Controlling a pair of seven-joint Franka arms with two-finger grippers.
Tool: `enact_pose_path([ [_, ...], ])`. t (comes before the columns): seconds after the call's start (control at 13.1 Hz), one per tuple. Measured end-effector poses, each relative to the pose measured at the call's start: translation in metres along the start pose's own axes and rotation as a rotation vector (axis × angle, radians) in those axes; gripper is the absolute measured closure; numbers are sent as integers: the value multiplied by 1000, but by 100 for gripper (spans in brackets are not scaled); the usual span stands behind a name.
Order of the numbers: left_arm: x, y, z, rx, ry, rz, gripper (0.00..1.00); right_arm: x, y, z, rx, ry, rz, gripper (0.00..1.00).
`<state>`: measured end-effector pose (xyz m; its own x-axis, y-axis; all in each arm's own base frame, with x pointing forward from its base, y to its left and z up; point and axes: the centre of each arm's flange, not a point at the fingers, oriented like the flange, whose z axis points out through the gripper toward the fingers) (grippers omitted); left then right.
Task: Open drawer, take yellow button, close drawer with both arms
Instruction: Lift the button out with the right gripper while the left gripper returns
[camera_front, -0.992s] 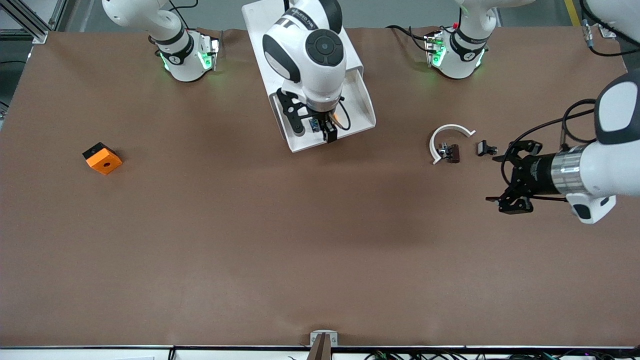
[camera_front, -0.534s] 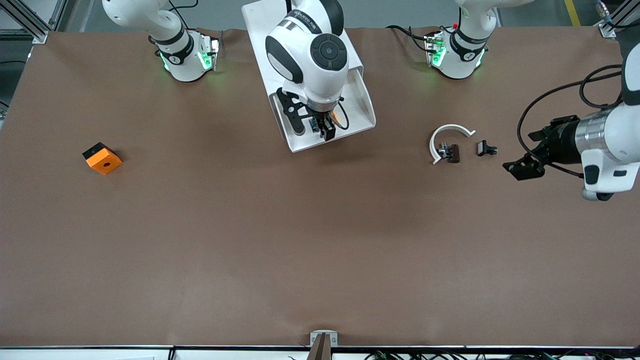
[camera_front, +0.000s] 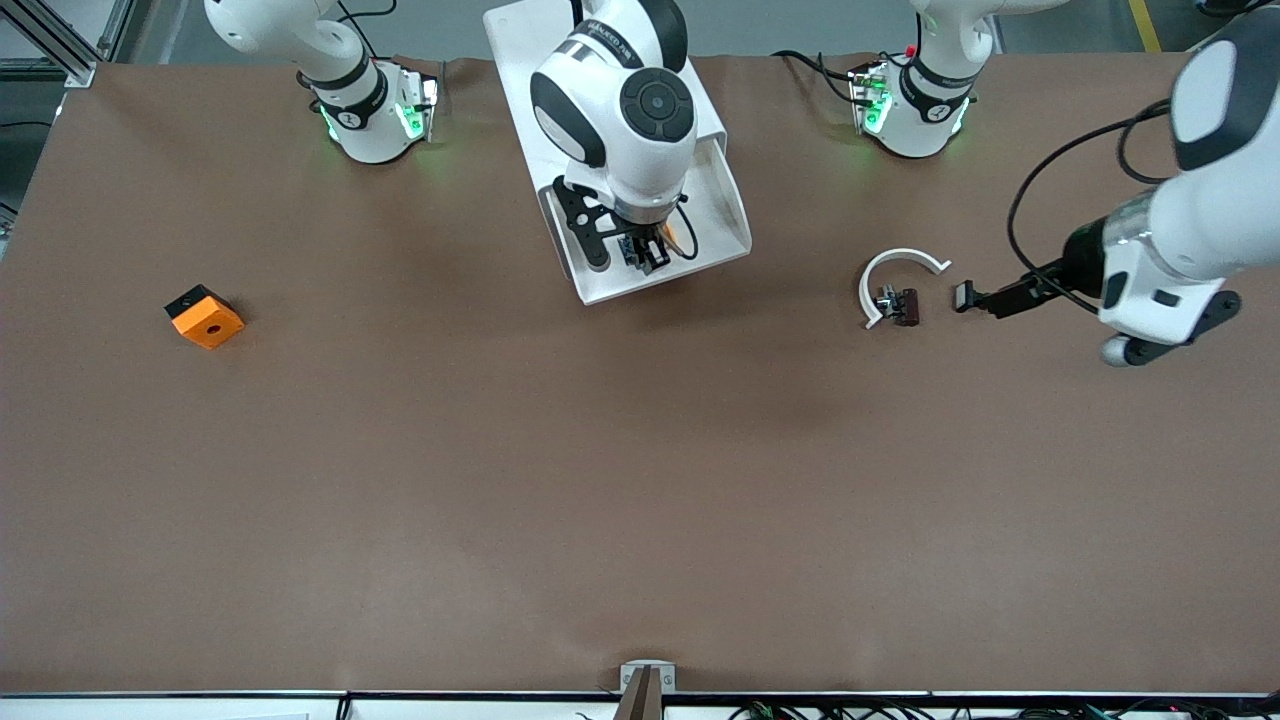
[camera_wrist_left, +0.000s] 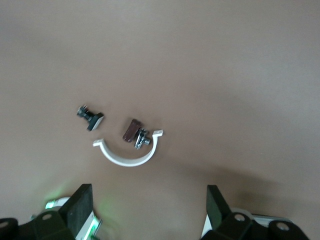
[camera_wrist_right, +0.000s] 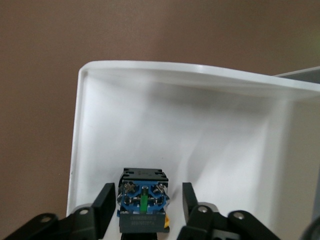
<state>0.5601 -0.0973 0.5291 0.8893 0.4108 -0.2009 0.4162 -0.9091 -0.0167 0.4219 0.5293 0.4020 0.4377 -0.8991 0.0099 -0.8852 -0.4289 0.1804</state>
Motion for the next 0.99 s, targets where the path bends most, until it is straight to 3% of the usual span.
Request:
enact_pose_path([
  [0.08,-11,8,12,-3,22,21,0,0,0,0,1,0,-4,57],
  [0.15,-20,17,22,-5,37,42,0,0,0,-1,2,-1,-13,58],
  [0.61,-43,75,73,-11,41,154,0,2,-2,-4,8,-3,-20,58],
  [0.76,-49,98,91,-26,43,128,0,9,-5,-16,21,-9,-13,58],
  [0.99,-60,134,122,-41,30,43,0,47,-8,-51,-42,-35,-64,58],
])
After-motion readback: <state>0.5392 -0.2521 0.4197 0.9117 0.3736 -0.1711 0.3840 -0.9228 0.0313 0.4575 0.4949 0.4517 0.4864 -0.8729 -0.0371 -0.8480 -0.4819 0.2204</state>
